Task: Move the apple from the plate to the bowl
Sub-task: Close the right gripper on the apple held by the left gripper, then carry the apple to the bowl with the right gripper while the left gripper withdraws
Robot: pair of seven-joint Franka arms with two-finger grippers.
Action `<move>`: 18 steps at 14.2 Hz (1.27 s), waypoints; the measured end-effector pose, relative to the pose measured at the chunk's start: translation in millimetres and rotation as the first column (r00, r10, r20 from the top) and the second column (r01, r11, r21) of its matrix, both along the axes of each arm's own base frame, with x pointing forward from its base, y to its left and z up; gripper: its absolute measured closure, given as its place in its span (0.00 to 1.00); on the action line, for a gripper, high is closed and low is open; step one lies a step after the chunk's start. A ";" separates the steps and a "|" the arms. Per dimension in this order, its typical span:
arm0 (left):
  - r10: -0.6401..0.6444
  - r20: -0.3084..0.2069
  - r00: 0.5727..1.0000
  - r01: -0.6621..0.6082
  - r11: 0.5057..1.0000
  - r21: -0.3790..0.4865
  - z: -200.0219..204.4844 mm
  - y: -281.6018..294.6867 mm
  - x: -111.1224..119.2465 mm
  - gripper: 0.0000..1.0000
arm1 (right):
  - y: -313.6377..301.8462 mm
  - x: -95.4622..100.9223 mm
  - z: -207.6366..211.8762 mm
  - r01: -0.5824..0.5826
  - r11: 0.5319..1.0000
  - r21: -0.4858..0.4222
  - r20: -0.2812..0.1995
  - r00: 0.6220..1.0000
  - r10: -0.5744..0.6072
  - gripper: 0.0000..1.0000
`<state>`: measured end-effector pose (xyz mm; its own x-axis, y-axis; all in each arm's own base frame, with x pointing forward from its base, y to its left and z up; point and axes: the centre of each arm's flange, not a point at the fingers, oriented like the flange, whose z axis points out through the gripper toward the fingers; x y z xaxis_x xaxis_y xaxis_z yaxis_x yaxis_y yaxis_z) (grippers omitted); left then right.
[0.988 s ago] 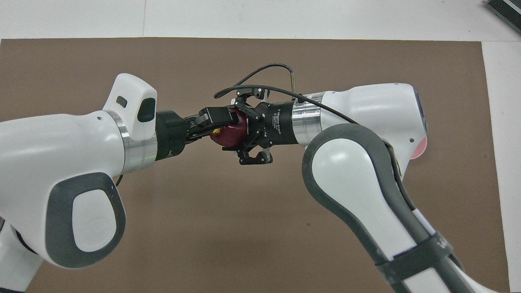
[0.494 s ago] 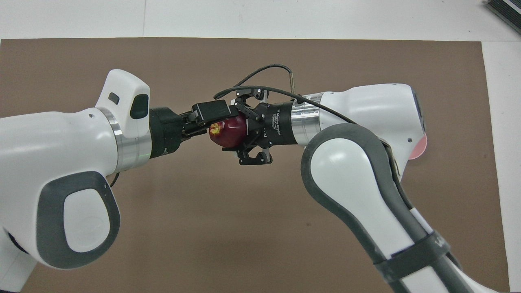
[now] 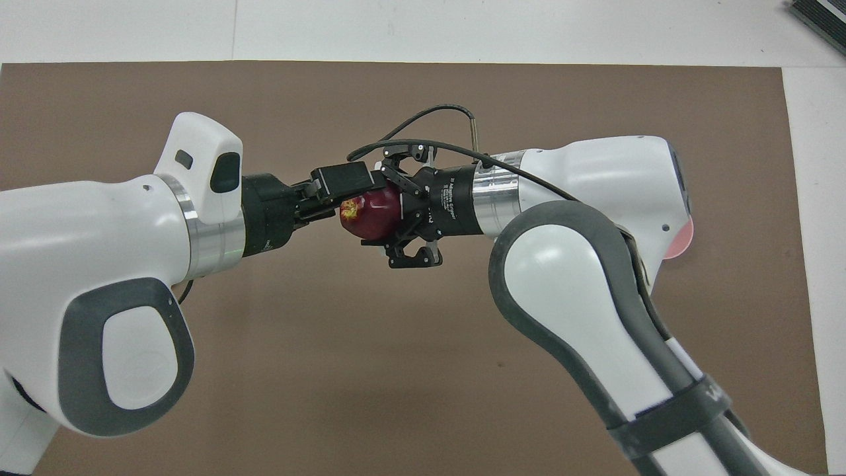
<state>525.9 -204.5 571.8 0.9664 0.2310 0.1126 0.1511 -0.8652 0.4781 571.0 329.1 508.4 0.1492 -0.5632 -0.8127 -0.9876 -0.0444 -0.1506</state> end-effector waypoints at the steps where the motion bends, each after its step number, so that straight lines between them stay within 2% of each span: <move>1: 0.006 -0.005 1.000 -0.006 1.000 0.021 -1.8 9.6 2.5 0.00 | 0.0 0.0 0.0 -0.001 1.000 0.000 0.002 1.000 0.001 0.18; 3: -0.005 -0.016 1.000 0.006 0.996 0.089 -6.6 24.7 4.7 0.00 | -0.5 -0.1 -0.2 -0.014 1.000 -0.001 0.013 1.000 0.014 0.18; 5: -0.058 -0.024 0.998 0.062 0.982 0.176 -12.4 43.4 6.4 0.00 | -2.6 -2.3 -3.1 -0.081 0.997 -0.014 0.030 0.996 0.081 0.18; 9: -0.196 -0.029 0.980 0.197 0.944 0.266 -15.6 107.4 14.8 0.00 | -37.3 -2.4 -4.4 -0.253 0.958 -0.136 0.067 0.962 0.264 0.18; 11: -0.226 -0.028 0.974 0.222 0.912 0.344 -5.3 125.2 18.6 0.00 | -61.0 -5.2 3.8 -0.333 0.919 -0.213 0.088 0.930 0.358 0.18; 14: -0.254 -0.038 0.967 0.248 0.888 0.387 10.9 125.5 23.7 0.00 | -101.9 -9.2 19.3 -0.427 0.840 -0.335 0.115 0.866 0.486 0.18; 18: -0.300 -0.096 0.949 0.311 0.848 0.428 39.5 132.0 33.6 0.00 | -164.9 -8.3 29.2 -0.521 0.716 -0.464 0.122 0.763 0.634 0.18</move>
